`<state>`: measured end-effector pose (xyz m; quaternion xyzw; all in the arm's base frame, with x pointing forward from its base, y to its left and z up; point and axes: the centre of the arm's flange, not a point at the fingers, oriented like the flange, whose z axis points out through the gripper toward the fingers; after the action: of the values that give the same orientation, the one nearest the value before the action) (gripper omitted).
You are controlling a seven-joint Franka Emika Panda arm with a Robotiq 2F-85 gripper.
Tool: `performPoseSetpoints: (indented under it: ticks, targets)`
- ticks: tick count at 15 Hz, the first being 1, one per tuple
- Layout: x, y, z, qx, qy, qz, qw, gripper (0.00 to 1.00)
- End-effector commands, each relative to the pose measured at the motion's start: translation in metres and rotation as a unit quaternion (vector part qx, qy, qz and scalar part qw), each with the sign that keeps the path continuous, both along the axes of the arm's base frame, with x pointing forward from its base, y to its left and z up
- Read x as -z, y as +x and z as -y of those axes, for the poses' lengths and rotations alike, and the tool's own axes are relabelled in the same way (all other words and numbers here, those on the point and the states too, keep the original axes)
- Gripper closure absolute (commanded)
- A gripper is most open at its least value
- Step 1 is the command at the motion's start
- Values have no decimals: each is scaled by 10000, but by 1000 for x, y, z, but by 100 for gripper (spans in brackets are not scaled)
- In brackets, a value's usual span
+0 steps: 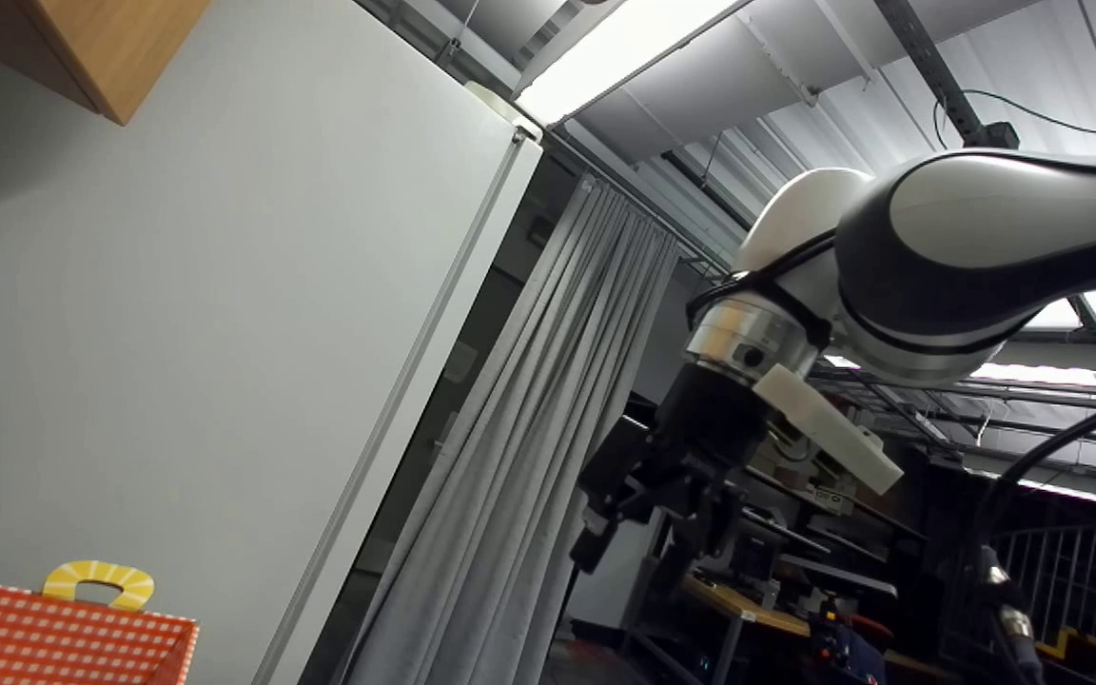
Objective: Close the open drawer
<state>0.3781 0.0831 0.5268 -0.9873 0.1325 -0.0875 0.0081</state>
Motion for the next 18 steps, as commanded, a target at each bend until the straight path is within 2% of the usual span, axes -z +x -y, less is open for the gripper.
performPoseSetpoints:
  ticks: [1, 9, 18]
  targets:
    - [13, 6, 2, -2, -9, -35, 10000, 0]
    - [77, 45, 33, 194, -265, -207, 9992, 0]
    - [164, 104, 112, 587, -663, -598, 9943, 0]
